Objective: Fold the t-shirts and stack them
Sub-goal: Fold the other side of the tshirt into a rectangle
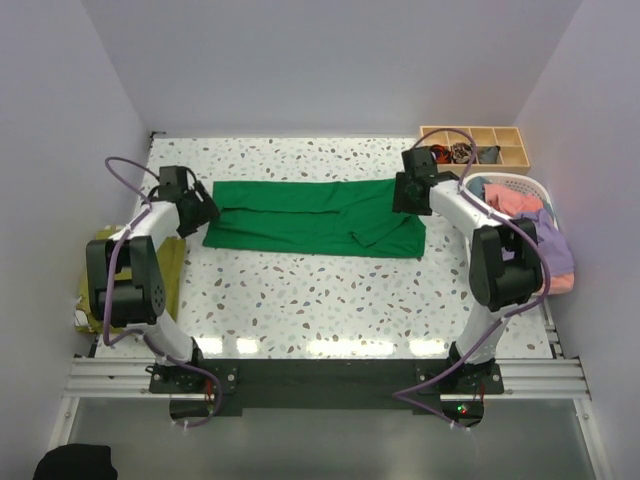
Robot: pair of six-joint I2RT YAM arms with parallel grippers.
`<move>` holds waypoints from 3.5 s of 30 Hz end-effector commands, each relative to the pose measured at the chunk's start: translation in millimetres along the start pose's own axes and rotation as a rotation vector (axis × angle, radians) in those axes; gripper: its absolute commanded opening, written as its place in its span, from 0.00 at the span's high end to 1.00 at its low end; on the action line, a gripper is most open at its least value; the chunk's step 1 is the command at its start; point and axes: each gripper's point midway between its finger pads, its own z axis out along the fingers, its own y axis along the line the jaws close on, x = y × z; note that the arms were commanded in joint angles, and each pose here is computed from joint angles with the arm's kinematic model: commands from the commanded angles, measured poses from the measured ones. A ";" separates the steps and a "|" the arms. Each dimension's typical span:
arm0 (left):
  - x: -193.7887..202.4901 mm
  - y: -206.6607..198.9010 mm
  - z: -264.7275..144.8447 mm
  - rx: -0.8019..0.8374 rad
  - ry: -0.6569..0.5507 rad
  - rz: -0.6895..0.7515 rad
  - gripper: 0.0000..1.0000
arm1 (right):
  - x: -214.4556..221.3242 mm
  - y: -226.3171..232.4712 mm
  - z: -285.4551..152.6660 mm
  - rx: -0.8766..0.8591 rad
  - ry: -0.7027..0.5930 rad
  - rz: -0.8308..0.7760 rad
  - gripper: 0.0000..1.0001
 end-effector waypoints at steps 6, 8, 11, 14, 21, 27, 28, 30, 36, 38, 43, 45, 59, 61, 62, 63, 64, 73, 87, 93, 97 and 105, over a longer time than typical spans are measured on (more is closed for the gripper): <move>-27.7 -68.6 -36.8 0.372 -0.112 0.057 0.24 | -34.7 -2.8 -49.9 -0.050 -0.156 0.036 0.42; -15.4 -80.8 -31.9 0.435 -0.059 0.065 0.24 | -24.9 5.2 -50.4 -0.101 -0.126 0.046 0.42; -1.2 -97.2 -22.2 0.481 -0.012 0.077 0.25 | -9.1 15.6 -47.4 -0.165 -0.085 0.068 0.42; 10.9 -110.2 -12.9 0.512 0.019 0.082 0.26 | 6.7 36.9 -44.1 -0.280 -0.022 0.096 0.43; 21.4 -108.0 3.6 0.484 0.028 0.075 0.28 | 34.4 82.0 -43.3 -0.515 0.072 0.169 0.44; 39.6 -72.2 15.4 0.317 0.058 0.067 0.28 | 50.4 102.5 -35.6 -0.561 0.146 0.166 0.44; 44.4 -66.4 16.6 0.297 0.066 0.069 0.28 | 52.1 105.1 -35.8 -0.565 0.154 0.171 0.44; 50.5 -55.7 17.5 0.252 0.077 0.069 0.28 | 55.4 108.7 -35.0 -0.553 0.165 0.167 0.44; 55.7 -42.6 12.1 0.207 0.064 0.069 0.28 | 72.8 110.4 -39.1 -0.529 0.200 0.163 0.44; 54.4 -42.4 10.7 0.207 0.057 0.069 0.27 | 76.7 111.1 -39.8 -0.525 0.204 0.160 0.44; 49.7 -47.1 10.4 0.221 0.051 0.067 0.27 | 86.5 111.1 -42.9 -0.513 0.229 0.172 0.44; 49.4 -48.9 10.3 0.228 0.052 0.070 0.27 | 88.1 111.9 -42.7 -0.515 0.221 0.172 0.44; 54.6 -47.9 12.6 0.236 0.068 0.078 0.27 | 83.2 122.1 -22.0 -0.535 0.186 0.172 0.47; 55.9 -48.2 13.2 0.236 0.072 0.079 0.27 | 83.6 121.3 -18.4 -0.521 0.196 0.165 0.48; 56.1 -48.3 13.5 0.238 0.073 0.080 0.27 | 83.1 121.2 -17.4 -0.517 0.196 0.160 0.49; 55.7 -49.1 13.2 0.241 0.073 0.081 0.27 | 82.6 120.9 -17.3 -0.517 0.191 0.156 0.53; 56.2 -48.4 13.3 0.238 0.074 0.083 0.27 | 82.3 120.6 -17.1 -0.516 0.187 0.158 0.57; 57.1 -48.2 14.7 0.240 0.079 0.081 0.27 | 58.9 120.6 -29.4 -0.520 0.113 0.131 1.00; 63.7 -46.9 18.0 0.245 0.100 0.085 0.27 | -13.6 148.2 -3.4 -0.496 0.023 0.062 0.98; 65.8 -47.1 16.7 0.250 0.103 0.086 0.27 | -28.7 155.2 12.4 -0.484 0.014 0.038 0.80; 65.1 -47.7 15.6 0.254 0.099 0.088 0.27 | -29.6 134.2 -13.3 -0.438 -0.027 0.038 0.46; 69.4 -50.9 17.4 0.279 0.116 0.078 0.27 | 28.9 116.3 -34.8 -0.458 0.075 0.111 0.46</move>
